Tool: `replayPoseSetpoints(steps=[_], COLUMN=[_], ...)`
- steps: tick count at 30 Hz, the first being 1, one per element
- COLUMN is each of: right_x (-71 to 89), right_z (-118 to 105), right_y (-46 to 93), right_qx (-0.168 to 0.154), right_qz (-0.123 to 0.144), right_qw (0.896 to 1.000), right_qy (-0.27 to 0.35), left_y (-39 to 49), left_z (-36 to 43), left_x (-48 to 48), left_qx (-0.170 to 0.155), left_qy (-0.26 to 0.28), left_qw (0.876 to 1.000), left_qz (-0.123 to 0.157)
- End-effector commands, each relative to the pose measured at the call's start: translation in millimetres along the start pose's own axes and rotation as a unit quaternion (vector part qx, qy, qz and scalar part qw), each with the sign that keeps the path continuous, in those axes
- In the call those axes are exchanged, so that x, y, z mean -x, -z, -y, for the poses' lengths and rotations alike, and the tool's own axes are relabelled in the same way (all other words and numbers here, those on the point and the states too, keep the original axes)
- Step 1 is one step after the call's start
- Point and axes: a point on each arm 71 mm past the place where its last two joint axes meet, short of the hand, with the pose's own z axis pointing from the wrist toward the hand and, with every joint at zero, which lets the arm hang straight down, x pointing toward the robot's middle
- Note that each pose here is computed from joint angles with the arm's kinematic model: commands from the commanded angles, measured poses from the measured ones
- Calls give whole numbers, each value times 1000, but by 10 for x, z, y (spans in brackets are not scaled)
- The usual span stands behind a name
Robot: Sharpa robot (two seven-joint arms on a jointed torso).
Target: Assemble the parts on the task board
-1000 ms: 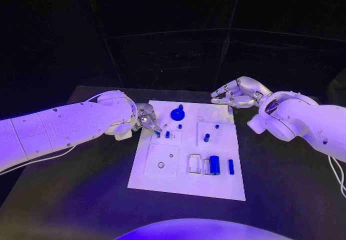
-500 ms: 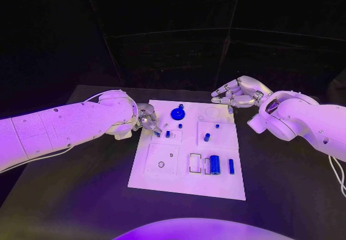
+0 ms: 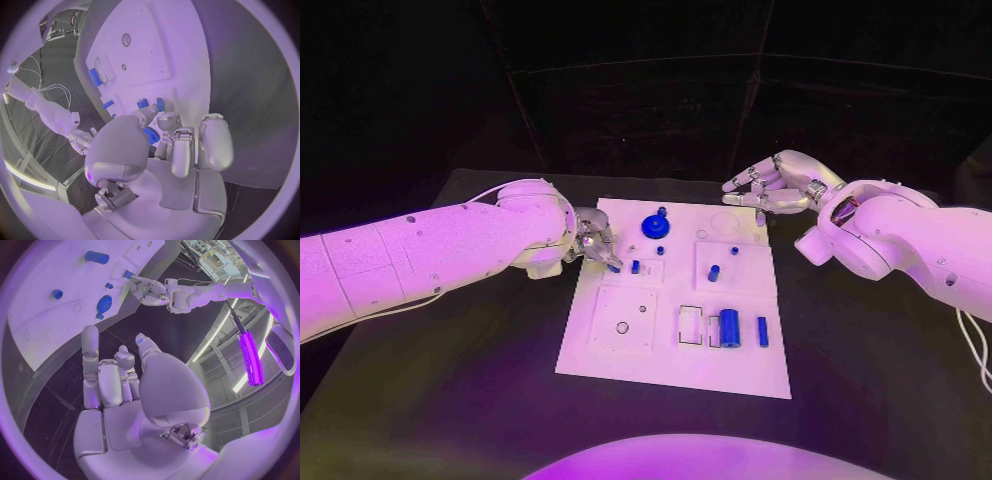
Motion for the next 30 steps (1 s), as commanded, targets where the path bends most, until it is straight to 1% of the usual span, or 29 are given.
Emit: replayPoseSetpoints(steps=[1, 18, 30], right_x=[0, -3, -1], right_z=[-16, -22, -22], right_y=[-5, -13, -11], right_qx=[5, 7, 7], right_qz=[-3, -1, 0], right_qw=[1000, 1000, 1000], right_qy=[0, 0, 0], left_y=[-3, -47, -67], left_z=[-14, 37, 27], left_x=[-40, -30, -27], left_qx=[8, 8, 15], left_qy=[-16, -9, -11], left_qw=[1000, 1000, 1000], left_qz=[-17, -10, -14])
